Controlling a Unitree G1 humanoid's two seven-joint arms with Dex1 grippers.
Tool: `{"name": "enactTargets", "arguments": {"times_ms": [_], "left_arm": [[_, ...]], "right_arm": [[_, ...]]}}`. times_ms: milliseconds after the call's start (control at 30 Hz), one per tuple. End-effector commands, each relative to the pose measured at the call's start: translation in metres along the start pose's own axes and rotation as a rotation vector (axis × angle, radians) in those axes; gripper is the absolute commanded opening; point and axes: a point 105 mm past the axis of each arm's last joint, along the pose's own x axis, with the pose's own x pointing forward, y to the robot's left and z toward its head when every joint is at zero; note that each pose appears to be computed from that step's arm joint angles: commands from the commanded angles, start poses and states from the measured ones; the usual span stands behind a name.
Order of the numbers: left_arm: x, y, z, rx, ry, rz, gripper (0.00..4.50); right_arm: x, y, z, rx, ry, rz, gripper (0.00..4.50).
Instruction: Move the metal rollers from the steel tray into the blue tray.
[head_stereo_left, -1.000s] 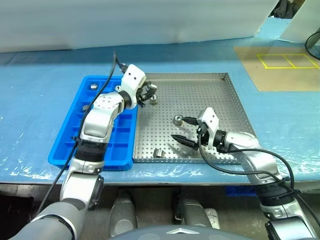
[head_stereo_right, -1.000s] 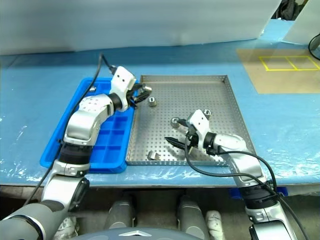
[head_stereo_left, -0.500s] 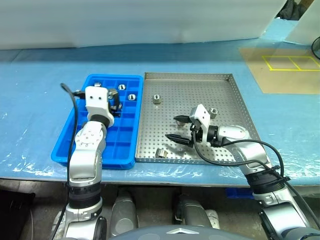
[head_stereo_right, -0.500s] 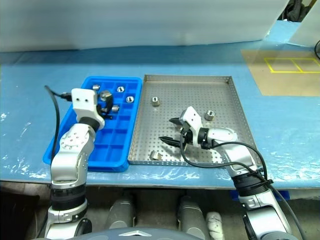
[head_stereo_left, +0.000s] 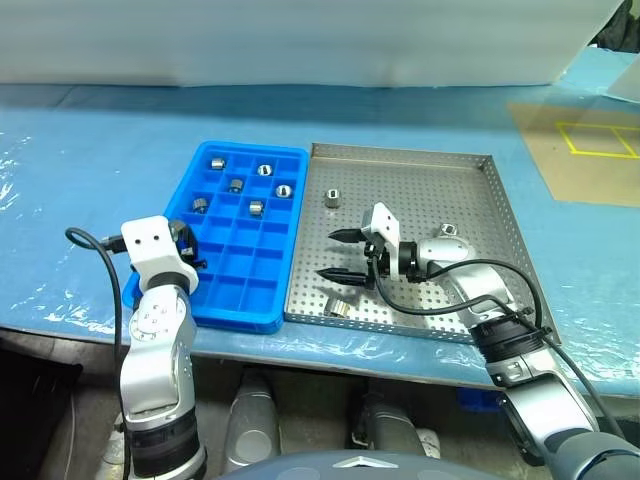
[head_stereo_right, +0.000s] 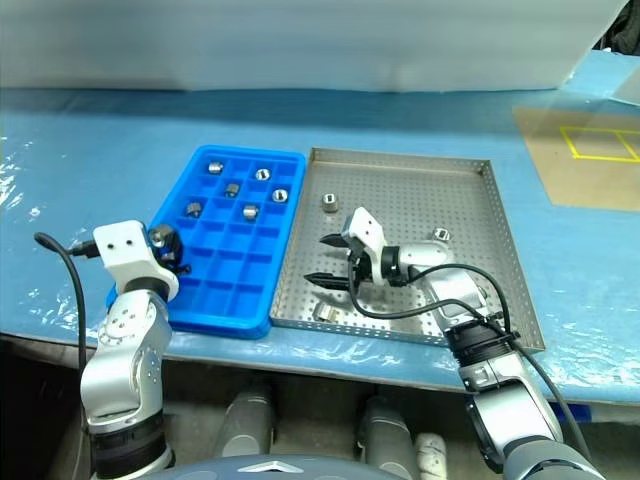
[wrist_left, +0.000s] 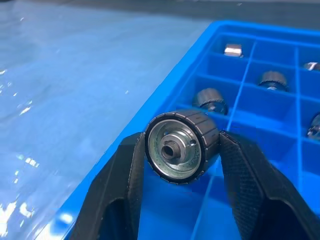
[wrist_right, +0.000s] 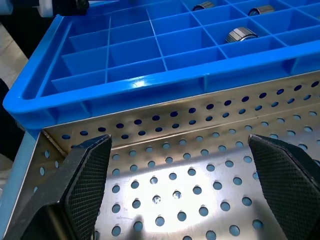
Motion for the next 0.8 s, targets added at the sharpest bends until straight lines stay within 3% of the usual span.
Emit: {"name": "enactTargets", "arguments": {"times_ms": [33,200,233,433,800], "left_arm": [[-0.009,0.011,0.011,-0.004,-0.038,0.053,1.89],[-0.007,0.012,-0.007,0.002,0.052,0.048,1.89],[-0.007,0.011,-0.011,0.004,0.071,0.039,2.61],[0.0,-0.005,-0.011,-0.018,0.086,-0.032,4.47],[0.019,-0.075,0.047,-0.086,-0.105,-0.413,4.47]], "right_arm": [[0.002,0.001,0.012,-0.044,-0.031,0.026,4.5],[0.003,0.002,0.012,-0.046,-0.03,0.034,4.5],[0.003,0.002,0.012,-0.047,-0.03,0.034,4.5],[-0.002,0.0,0.012,-0.046,-0.03,0.007,4.5],[-0.017,-0.006,0.014,-0.014,-0.059,-0.09,4.5]]}}
